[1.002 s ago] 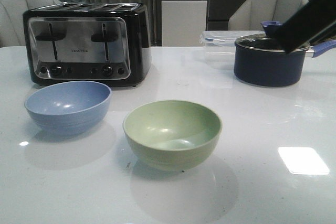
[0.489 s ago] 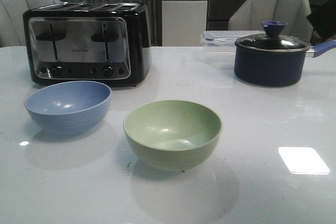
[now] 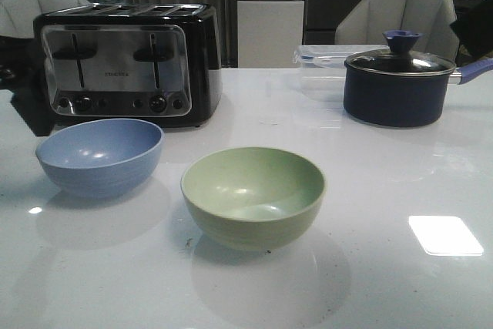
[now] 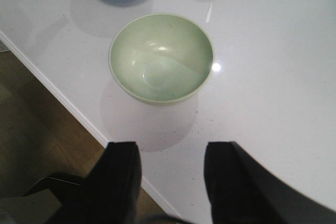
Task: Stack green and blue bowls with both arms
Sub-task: 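Lower the left gripper onto the rim of the light blue bowl and grasp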
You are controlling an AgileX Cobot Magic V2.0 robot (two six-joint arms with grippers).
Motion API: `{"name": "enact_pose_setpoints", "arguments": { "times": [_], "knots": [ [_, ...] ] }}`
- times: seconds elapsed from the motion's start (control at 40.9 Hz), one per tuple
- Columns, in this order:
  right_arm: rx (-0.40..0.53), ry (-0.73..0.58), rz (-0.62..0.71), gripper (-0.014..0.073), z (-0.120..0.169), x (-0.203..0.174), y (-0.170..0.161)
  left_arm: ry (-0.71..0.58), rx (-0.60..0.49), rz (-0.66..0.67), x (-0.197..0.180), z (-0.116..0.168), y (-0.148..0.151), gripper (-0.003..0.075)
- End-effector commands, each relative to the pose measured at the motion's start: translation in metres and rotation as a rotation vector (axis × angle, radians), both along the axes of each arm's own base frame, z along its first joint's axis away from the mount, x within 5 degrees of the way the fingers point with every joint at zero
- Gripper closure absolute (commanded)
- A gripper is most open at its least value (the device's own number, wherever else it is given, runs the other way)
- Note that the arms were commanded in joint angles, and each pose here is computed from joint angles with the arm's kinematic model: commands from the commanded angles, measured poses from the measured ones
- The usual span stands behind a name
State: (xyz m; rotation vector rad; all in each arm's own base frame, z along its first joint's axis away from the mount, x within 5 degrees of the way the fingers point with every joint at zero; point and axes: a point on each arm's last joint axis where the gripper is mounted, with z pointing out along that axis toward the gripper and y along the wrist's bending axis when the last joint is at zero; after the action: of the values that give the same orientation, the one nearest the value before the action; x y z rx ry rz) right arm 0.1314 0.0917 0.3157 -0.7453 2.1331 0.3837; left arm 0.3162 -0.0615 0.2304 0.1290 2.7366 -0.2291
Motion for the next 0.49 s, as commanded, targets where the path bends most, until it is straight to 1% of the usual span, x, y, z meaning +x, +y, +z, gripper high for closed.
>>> {"name": "enact_pose_setpoints", "arguments": {
  "times": [0.0,0.122,0.195,0.269,0.342,0.44,0.464],
  "knots": [
    [0.036,-0.077,-0.001,0.0181,0.013,0.003,0.002,-0.074,-0.029,-0.004,0.021,0.01,-0.011,0.0064],
    [0.036,-0.077,-0.001,0.0181,0.013,0.003,0.002,-0.056,-0.026,-0.013,0.04,-0.002,-0.017,0.0068],
    [0.036,-0.077,-0.001,0.0181,0.013,0.003,0.002,-0.05,-0.025,-0.014,0.049,-0.007,-0.019,0.0094],
    [0.036,-0.077,-0.001,0.0181,0.013,0.003,0.002,-0.039,-0.023,-0.014,0.055,-0.013,-0.021,0.015],
    [0.036,-0.077,-0.001,0.0181,0.013,0.003,0.002,-0.032,-0.021,-0.014,0.058,-0.017,-0.021,0.0229],
    [0.037,-0.078,-0.001,0.0181,0.013,0.003,0.002,-0.046,-0.023,-0.012,0.061,-0.016,-0.022,0.0367],
    [0.036,-0.077,-0.001,0.0181,0.013,0.003,0.002,-0.05,-0.023,-0.011,0.061,-0.016,-0.022,0.0384]
  ]
}}
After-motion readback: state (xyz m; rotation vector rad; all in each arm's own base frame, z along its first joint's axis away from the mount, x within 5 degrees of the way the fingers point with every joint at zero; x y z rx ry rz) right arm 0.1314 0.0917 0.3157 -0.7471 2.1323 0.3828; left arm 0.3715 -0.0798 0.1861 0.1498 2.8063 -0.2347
